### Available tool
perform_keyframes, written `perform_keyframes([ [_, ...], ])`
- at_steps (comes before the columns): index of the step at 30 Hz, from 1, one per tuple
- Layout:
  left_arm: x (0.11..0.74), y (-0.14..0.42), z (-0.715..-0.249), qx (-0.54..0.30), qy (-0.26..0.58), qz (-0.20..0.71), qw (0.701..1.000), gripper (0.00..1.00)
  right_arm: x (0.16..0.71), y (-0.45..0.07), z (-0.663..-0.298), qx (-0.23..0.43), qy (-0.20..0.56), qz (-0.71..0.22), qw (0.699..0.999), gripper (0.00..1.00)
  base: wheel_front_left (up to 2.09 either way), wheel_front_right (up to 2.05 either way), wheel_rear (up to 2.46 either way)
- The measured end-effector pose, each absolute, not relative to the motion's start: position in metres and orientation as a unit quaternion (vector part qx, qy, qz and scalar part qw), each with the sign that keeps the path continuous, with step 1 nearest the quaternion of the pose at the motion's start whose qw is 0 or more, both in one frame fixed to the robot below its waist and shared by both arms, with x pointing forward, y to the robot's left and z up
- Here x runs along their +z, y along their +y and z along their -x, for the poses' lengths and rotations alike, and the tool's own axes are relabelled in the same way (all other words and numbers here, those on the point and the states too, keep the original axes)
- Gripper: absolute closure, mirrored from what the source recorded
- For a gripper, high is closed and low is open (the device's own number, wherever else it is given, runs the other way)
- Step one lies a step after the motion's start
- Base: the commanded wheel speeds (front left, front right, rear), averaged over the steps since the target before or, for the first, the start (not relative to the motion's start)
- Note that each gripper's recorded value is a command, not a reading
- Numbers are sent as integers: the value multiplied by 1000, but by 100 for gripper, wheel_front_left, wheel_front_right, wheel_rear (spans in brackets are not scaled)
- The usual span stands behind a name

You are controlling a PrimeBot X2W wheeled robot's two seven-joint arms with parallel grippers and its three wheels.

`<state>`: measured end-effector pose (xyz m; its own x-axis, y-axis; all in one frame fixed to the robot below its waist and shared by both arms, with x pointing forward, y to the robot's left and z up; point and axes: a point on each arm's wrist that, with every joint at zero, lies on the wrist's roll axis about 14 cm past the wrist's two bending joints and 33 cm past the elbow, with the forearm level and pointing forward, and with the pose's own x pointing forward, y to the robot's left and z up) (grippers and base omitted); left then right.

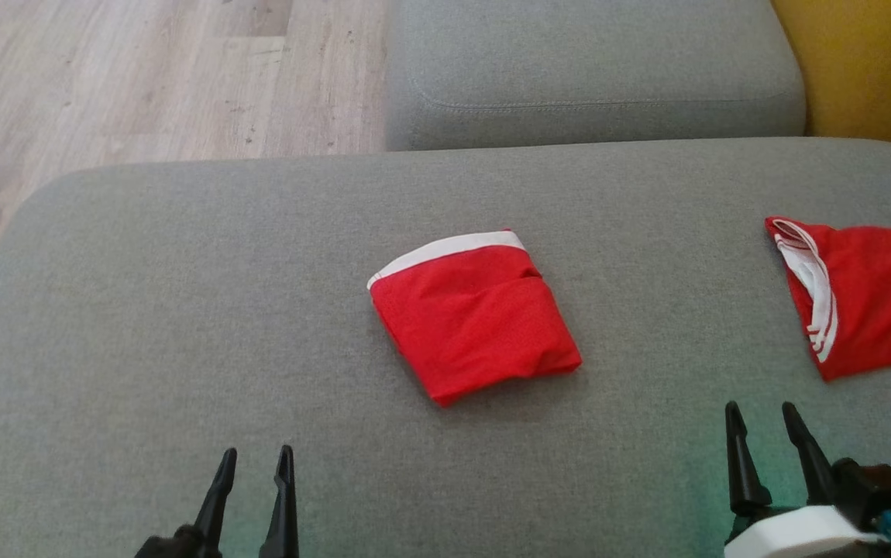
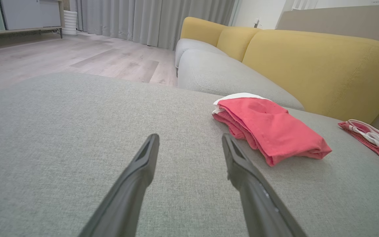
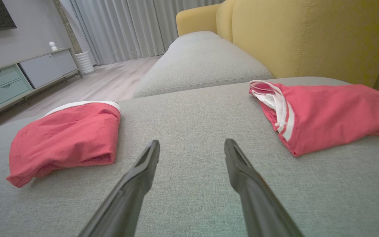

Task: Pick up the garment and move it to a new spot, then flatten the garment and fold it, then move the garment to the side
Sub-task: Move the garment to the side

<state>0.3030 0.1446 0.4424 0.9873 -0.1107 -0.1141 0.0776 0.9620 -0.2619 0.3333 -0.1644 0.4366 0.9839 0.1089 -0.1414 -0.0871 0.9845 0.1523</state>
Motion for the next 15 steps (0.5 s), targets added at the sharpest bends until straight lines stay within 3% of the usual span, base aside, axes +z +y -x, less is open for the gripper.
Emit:
perform_keyframes([
  [10,440,146,-303,-48,67,127,988,0,434,-160,-333,50,80,-80,992,0,0,0,0],
  [15,437,150,-300,-39,73,128,988,0,442,-136,-354,70,94,-157,981,0,0,0,0],
])
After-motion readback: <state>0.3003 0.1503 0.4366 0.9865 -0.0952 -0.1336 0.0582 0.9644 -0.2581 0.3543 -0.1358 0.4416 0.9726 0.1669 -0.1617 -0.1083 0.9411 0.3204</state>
